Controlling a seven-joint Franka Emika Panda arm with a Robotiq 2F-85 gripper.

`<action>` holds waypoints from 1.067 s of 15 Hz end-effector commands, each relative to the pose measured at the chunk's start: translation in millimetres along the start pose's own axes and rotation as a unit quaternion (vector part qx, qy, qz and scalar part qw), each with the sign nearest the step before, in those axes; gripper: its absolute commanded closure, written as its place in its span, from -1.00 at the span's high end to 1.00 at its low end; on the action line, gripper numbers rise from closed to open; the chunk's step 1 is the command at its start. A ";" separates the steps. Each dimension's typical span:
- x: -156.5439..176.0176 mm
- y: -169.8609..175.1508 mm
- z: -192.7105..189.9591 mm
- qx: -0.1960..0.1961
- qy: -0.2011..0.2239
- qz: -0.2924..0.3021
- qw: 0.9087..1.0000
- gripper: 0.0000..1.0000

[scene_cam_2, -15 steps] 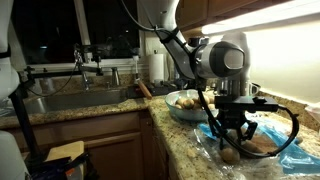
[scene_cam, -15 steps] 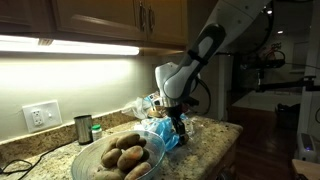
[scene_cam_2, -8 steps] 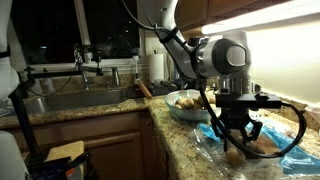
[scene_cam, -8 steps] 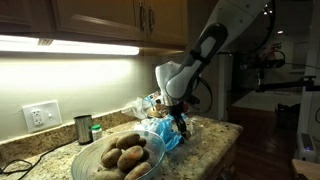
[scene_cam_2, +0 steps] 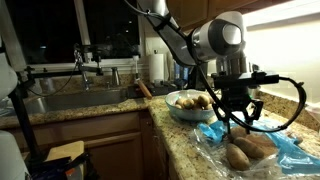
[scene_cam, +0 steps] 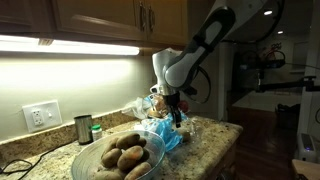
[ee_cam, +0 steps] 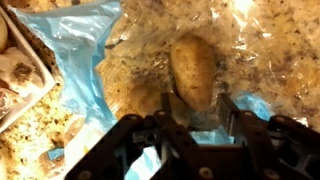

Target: Move potatoes from the plastic bag to the clear bowl

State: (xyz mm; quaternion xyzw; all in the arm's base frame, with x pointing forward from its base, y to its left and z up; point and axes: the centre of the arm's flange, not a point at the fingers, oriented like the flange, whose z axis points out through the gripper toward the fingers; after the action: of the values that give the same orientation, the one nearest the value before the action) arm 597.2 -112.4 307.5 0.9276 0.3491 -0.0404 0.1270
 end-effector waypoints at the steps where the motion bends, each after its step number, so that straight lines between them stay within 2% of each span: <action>1: -11.2 -13.0 -10.5 -0.006 -0.005 0.010 1.000 0.64; 4: -12.9 -12.8 -5.2 -0.002 -0.008 0.014 1.000 0.96; 5: -13.6 -13.0 -3.7 0.000 -0.009 0.016 1.000 0.99; 10: -23.0 -10.4 8.6 0.018 -0.016 0.015 1.000 1.00; 16: -33.1 -3.8 23.3 0.039 -0.006 -0.013 0.999 1.00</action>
State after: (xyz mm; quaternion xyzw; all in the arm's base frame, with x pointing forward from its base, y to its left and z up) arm 578.9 -129.2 292.0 0.9302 0.3456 -0.0615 0.1071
